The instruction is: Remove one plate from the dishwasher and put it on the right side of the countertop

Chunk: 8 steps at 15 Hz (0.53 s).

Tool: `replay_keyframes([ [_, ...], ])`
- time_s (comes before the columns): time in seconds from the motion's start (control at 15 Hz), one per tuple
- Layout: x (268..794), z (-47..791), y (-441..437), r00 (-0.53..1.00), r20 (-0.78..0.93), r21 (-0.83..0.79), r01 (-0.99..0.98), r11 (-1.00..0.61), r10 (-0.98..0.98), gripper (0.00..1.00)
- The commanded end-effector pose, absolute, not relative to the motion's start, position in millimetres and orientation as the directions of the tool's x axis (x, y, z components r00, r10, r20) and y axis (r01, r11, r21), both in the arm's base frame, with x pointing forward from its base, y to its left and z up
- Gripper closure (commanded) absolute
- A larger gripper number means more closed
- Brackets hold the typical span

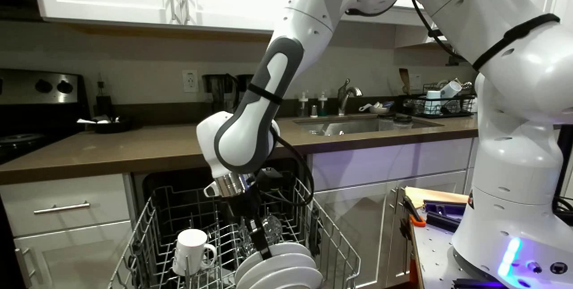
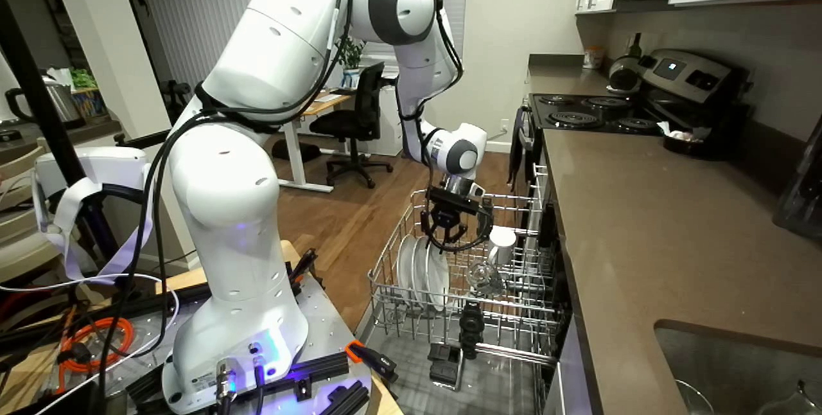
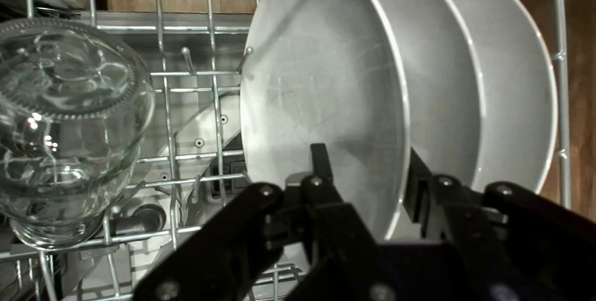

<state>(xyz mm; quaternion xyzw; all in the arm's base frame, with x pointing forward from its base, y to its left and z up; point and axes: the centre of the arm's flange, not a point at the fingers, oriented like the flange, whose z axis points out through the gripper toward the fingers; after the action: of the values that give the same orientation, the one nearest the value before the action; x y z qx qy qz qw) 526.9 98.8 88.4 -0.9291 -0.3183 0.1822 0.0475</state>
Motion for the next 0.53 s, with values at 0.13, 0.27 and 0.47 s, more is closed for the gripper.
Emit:
replay_keyframes([
  [0.13,527.9,82.8,98.1,0.722,-0.291,-0.237,0.581,-0.778,0.628,0.67],
  [0.27,527.0,82.4,98.2,0.72,-0.29,-0.248,0.58,-0.776,0.63,0.82],
  [0.47,525.9,78.9,100.1,0.718,-0.297,-0.252,0.577,-0.777,0.63,0.53],
])
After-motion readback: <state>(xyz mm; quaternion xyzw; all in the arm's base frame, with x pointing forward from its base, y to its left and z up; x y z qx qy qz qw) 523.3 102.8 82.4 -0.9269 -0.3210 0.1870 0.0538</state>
